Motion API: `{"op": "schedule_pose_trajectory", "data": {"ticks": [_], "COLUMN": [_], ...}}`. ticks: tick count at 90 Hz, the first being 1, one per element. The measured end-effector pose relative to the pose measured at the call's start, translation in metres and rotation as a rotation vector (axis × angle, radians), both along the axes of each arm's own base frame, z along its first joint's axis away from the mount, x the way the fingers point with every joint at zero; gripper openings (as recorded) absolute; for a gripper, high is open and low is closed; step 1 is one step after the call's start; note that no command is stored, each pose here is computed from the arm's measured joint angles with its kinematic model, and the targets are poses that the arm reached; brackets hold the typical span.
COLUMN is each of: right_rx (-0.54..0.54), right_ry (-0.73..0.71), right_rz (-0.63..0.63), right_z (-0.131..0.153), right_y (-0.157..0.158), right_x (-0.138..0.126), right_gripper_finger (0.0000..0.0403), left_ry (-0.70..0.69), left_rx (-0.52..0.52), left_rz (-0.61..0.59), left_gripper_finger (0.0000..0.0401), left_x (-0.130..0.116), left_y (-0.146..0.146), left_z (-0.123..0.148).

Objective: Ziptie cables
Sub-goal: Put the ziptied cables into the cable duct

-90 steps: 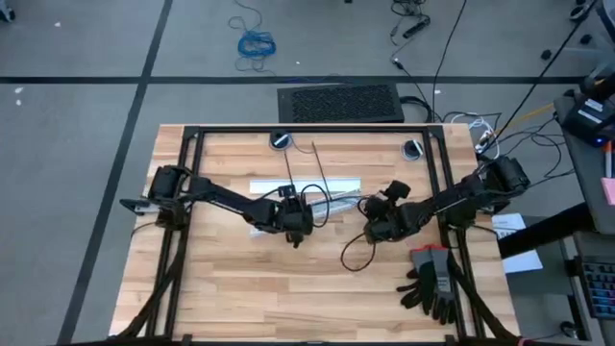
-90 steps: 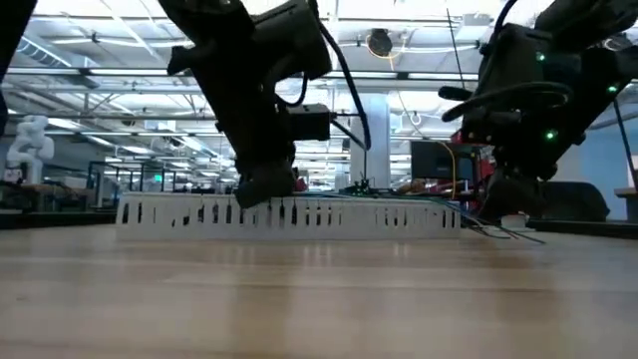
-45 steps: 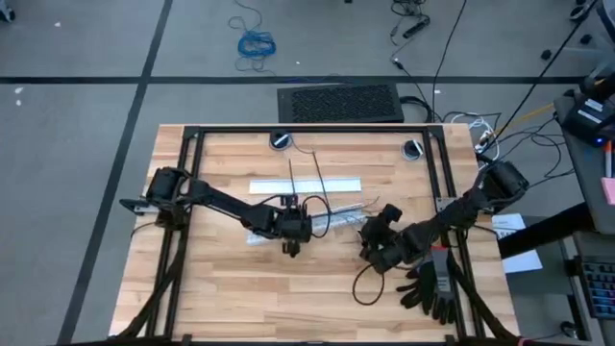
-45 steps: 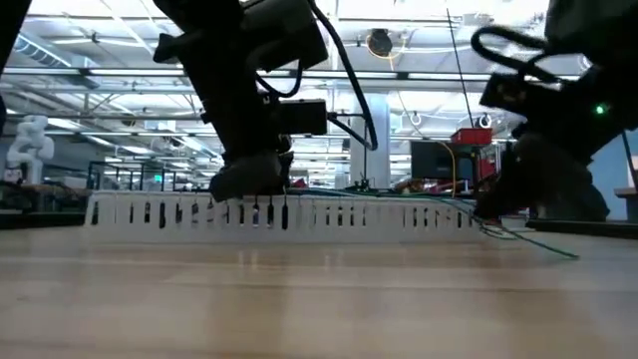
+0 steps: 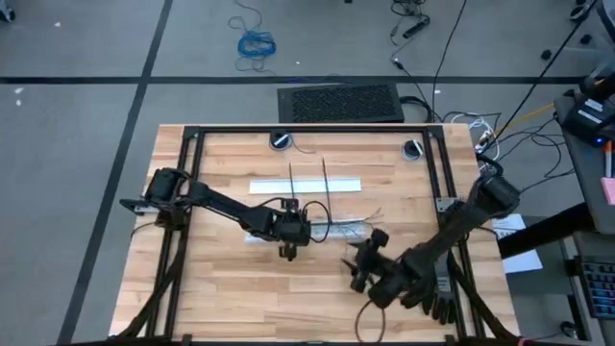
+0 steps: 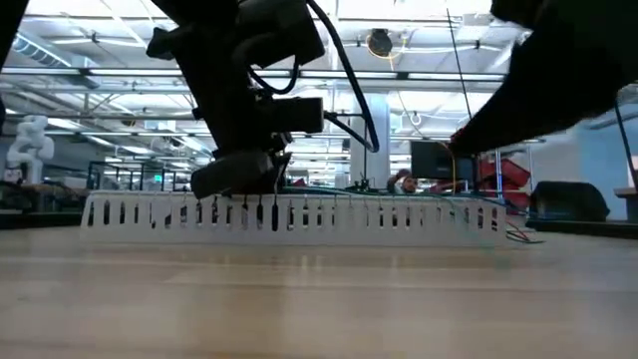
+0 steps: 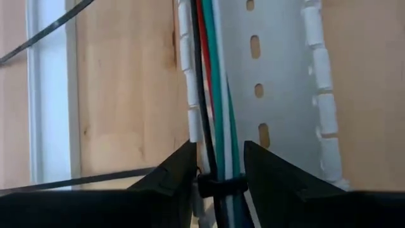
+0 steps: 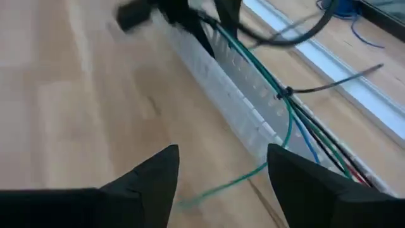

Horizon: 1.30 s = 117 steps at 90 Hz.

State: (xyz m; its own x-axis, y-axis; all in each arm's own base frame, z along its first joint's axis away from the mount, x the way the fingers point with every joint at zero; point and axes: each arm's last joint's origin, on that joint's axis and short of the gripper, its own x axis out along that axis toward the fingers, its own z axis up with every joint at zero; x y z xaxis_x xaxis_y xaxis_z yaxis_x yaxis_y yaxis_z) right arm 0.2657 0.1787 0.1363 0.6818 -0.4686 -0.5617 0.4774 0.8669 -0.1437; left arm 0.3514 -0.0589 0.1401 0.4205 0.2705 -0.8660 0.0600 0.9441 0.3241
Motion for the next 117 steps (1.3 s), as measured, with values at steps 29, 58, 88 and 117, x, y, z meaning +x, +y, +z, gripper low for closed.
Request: {"op": "schedule_pose_trajectory", "data": {"ticks": [29, 58, 88, 117], "right_rx": [-0.147, -0.457, -0.495, -0.182], "right_ry": [0.308, 0.454, 0.368, 0.171], "right_rz": [-0.333, -0.396, -0.294, -0.101], "right_z": [-0.038, -0.009, 0.014, 0.088], "right_y": [-0.008, 0.01, -0.005, -0.021], "right_x": [0.02, -0.007, -0.024, -0.006], "right_gripper_finger": [0.0206, 0.0201, 0.0174, 0.0037], "left_ry": [-0.002, 0.003, 0.023, 0.005], "left_rx": [-0.003, -0.015, -0.045, -0.063], "left_rz": [-0.007, -0.019, -0.076, -0.101], "left_gripper_finger": [0.0128, 0.0128, 0.0128, 0.0128], "left_x": [-0.001, -0.001, -0.003, 0.003], "left_y": [-0.004, -0.005, -0.01, -0.019], "left_z": [0.0, 0.0, 0.002, 0.019]}}
